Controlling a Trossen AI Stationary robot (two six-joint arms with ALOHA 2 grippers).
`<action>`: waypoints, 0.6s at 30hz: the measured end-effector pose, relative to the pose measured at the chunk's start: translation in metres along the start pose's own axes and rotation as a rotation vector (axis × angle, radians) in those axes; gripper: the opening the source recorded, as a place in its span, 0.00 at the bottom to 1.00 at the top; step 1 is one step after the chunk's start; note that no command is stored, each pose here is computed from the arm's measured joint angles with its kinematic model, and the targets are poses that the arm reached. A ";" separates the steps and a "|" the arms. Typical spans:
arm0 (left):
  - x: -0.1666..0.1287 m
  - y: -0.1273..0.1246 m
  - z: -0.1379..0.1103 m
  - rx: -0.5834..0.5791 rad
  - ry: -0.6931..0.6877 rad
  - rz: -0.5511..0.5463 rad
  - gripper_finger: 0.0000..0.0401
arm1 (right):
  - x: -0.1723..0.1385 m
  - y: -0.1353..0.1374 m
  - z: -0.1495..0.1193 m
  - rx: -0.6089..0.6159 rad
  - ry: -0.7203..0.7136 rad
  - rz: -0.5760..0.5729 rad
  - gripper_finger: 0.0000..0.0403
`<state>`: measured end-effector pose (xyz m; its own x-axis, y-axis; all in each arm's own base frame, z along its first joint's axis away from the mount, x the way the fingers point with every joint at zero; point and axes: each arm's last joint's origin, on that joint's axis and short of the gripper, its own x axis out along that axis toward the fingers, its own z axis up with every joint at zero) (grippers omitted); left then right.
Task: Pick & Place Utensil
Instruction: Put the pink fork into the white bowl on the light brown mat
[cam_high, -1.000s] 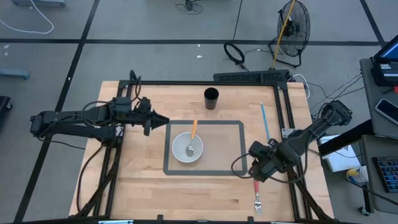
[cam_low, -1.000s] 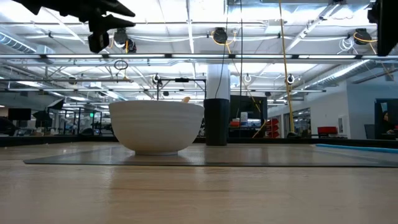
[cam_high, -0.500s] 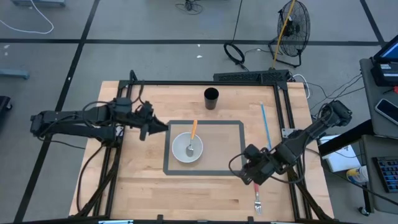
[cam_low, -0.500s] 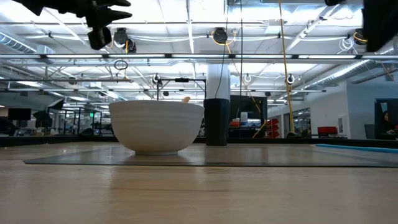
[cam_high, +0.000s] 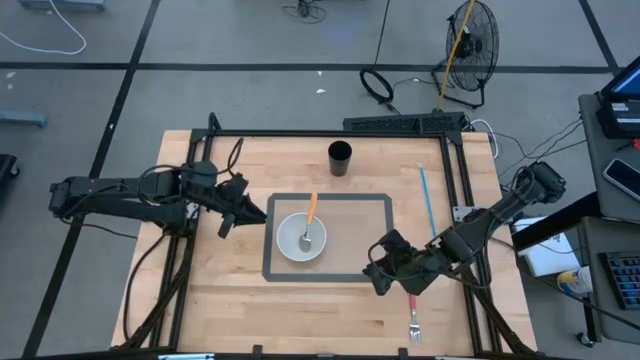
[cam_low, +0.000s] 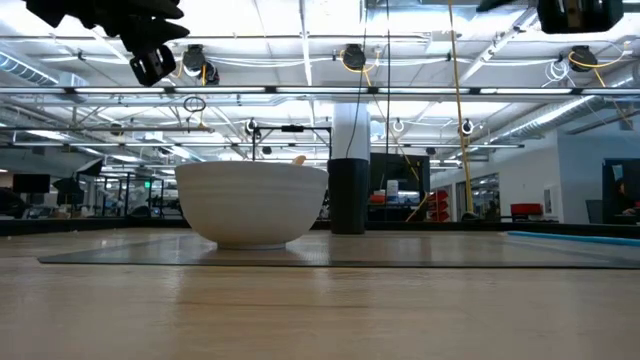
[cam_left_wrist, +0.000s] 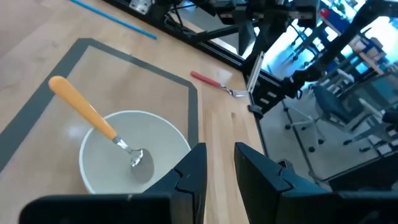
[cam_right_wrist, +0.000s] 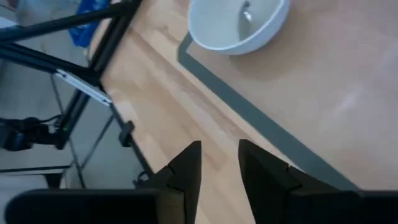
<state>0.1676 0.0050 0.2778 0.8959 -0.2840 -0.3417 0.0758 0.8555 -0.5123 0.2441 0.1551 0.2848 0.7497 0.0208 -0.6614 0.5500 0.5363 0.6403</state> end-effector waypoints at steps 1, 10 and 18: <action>0.000 0.000 0.000 0.007 0.004 -0.001 0.21 | 0.000 0.001 0.000 0.003 -0.001 0.009 0.22; 0.001 -0.003 -0.003 0.022 0.024 -0.010 0.21 | -0.002 0.021 0.006 -0.076 -0.050 0.199 0.12; 0.001 -0.002 -0.001 -0.013 -0.013 0.019 0.21 | -0.016 0.040 0.017 -0.344 -0.117 0.267 0.12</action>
<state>0.1682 0.0023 0.2783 0.9026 -0.2624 -0.3412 0.0534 0.8549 -0.5161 0.2607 0.1622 0.3276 0.8963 0.1114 -0.4291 0.1921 0.7748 0.6024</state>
